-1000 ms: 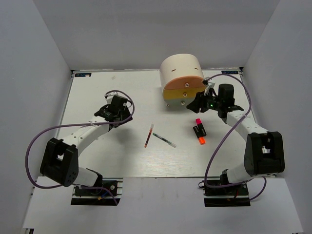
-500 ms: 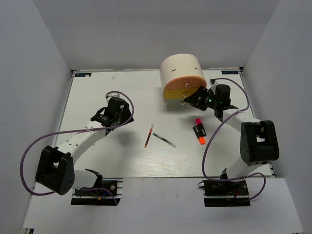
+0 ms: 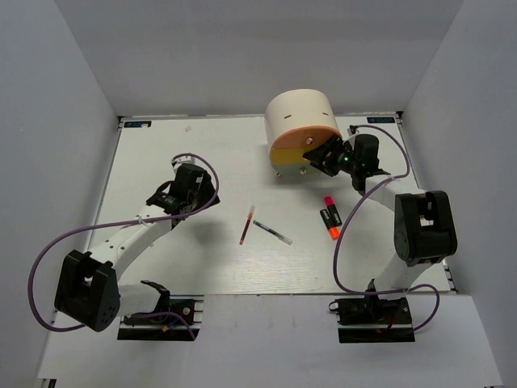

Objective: Sort the stationery into containers
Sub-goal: Open the drawer in the storage box.

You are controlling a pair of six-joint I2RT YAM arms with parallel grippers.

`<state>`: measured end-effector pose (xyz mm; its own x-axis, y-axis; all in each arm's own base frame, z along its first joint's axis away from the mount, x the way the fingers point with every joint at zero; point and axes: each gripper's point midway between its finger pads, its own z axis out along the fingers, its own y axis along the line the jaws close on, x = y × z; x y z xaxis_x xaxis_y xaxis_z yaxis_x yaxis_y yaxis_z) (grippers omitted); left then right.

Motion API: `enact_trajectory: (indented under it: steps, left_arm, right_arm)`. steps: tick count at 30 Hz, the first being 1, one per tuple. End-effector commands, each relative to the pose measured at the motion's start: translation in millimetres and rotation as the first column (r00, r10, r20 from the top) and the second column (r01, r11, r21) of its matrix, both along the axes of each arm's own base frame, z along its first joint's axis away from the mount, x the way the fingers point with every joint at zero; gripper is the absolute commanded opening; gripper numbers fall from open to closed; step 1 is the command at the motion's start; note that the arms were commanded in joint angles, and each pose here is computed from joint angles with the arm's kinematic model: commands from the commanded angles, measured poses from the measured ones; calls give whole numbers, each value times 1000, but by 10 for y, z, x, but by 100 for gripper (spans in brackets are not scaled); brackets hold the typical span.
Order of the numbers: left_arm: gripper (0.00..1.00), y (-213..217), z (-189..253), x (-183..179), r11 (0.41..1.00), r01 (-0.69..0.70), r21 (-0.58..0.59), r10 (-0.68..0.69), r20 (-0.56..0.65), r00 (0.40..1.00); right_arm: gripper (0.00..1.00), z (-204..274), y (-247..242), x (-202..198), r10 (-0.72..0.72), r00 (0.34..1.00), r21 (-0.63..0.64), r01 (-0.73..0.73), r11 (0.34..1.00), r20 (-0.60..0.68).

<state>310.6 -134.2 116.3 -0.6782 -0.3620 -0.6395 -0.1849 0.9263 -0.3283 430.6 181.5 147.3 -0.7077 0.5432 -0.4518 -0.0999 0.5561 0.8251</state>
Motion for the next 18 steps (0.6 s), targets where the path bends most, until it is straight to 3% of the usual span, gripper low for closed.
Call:
enact_trajectory:
  steps: [1, 13, 18]
  left_arm:
    - [69, 47, 60, -9, 1000, -21, -8, 22, 20, 1000]
    - [69, 55, 17, -25, 1000, -22, 0, 22, 4, 1000]
    - [69, 55, 17, -25, 1000, -22, 0, 22, 4, 1000]
  right_arm:
    - [59, 264, 64, 133, 1, 998, 39, -4, 999, 70]
    - [50, 210, 96, 218, -22, 999, 62, 19, 998, 48]
    - [38, 217, 112, 199, -12, 998, 66, 8, 998, 60]
